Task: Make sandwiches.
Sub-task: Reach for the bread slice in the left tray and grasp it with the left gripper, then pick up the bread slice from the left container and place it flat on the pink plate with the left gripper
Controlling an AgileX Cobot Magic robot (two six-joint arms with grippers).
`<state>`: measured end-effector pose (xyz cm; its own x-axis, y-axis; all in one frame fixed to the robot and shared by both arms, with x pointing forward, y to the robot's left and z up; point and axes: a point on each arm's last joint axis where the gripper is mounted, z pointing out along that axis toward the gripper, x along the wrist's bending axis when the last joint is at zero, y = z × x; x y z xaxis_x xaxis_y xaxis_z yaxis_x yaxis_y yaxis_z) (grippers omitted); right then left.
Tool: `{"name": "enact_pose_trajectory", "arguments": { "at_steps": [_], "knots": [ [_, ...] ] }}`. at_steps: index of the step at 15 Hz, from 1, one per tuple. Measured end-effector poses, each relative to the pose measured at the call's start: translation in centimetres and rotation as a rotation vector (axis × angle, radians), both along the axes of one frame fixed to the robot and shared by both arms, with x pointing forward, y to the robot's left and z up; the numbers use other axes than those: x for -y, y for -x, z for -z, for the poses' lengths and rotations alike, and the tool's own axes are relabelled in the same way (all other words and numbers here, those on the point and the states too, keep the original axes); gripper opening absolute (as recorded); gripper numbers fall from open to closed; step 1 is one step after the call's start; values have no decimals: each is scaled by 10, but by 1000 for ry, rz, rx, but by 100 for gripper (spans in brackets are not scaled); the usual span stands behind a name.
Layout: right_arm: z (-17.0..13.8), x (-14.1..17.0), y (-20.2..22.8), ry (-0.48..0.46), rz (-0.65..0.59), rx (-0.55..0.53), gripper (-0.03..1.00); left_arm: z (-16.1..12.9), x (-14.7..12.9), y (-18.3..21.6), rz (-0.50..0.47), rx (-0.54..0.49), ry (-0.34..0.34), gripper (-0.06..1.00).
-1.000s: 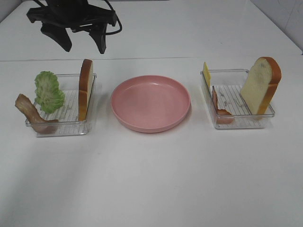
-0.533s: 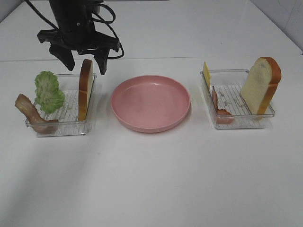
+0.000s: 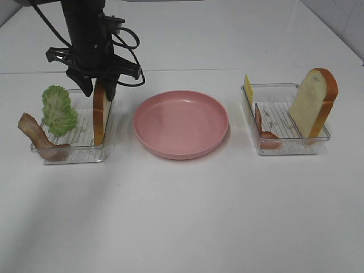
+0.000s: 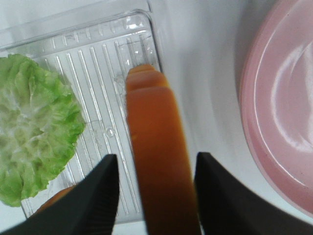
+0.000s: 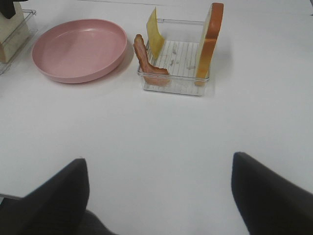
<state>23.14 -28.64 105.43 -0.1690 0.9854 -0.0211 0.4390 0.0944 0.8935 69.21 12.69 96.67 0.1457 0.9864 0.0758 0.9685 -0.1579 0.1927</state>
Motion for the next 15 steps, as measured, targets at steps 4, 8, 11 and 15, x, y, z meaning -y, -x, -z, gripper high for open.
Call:
{"name": "enact_pose_trajectory", "arguments": {
  "at_steps": [4,8,11,15],
  "knots": [
    [0,0,0,0,0,0,76,-1,0,0,0,2,-3,21],
    [0,0,0,0,0,0,76,-36,-5,5,11,76,1,21],
    [0,0,0,0,0,0,76,-79,-11,14,46,160,30,21],
    [0,0,0,0,0,0,76,-95,-26,11,56,136,239,21]
  ]
}}
